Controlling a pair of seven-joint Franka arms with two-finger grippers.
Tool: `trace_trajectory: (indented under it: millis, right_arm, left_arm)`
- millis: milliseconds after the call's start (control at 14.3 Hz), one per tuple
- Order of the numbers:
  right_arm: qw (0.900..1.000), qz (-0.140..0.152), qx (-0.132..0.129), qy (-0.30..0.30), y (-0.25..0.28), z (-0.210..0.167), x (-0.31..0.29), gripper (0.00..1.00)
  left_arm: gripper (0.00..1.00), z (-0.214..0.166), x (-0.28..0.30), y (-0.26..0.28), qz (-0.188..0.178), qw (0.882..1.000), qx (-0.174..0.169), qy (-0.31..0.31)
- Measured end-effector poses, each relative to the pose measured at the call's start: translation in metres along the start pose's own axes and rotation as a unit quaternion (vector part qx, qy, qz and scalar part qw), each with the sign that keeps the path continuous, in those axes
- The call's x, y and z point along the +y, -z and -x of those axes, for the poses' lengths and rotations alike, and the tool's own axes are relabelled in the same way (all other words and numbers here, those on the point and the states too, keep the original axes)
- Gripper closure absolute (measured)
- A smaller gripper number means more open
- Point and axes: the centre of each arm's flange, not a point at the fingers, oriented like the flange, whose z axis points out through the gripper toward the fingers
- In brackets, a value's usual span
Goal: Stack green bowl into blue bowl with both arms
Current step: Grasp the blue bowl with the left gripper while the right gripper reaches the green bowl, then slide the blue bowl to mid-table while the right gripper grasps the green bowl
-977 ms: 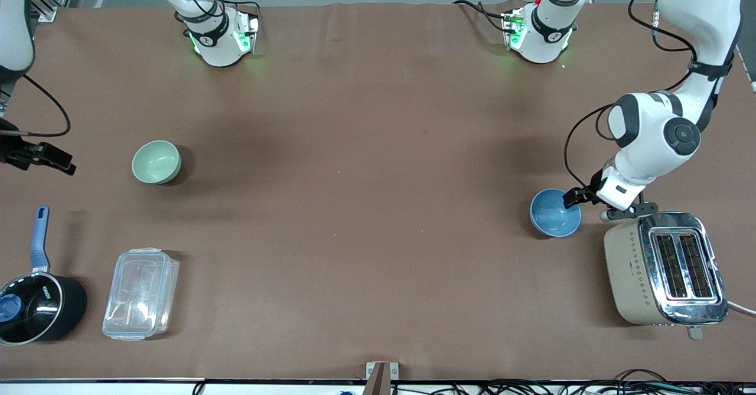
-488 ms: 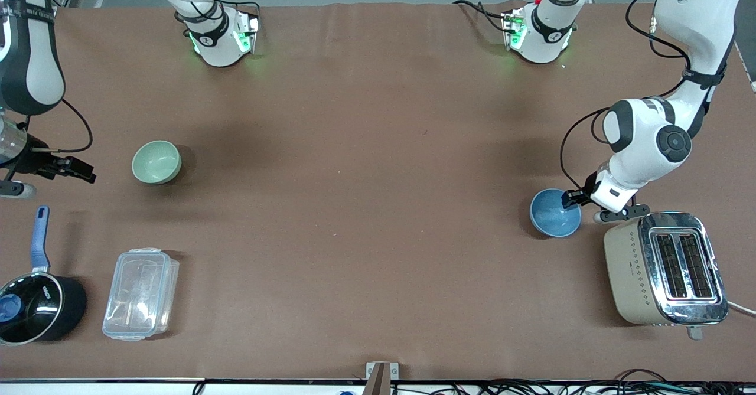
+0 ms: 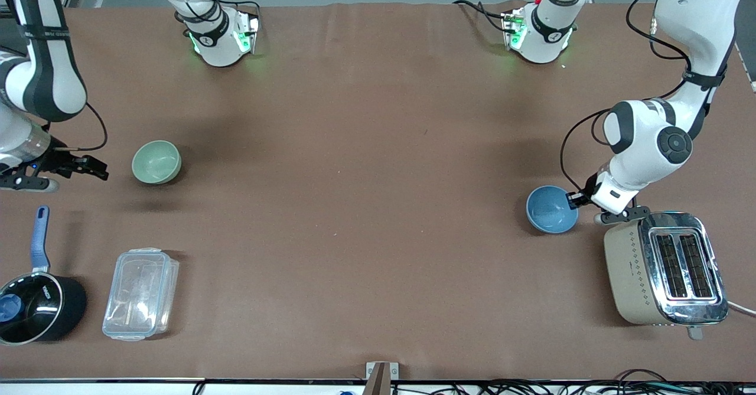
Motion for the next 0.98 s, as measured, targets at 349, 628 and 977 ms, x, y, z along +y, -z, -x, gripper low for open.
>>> trace_trajectory:
  millis: [349, 628, 977]
  right_arm:
    - [1.0, 0.001, 0.011, 0.002, -0.041, 0.03, -0.01, 0.01]
    - [1.0, -0.001, 0.011, 0.003, -0.075, 0.056, -0.02, 0.02]
    - [1.0, -0.005, -0.006, 0.003, -0.098, 0.065, -0.022, 0.03]
  left_arm:
    - [0.96, -0.014, 0.06, 0.049, 0.009, 1.0, -0.014, 0.004]
    - [0.96, -0.002, 0.181, 0.099, 0.033, 0.999, -0.012, 0.029]
    - [0.96, 0.053, 0.323, 0.096, 0.057, 0.997, -0.028, 0.049]
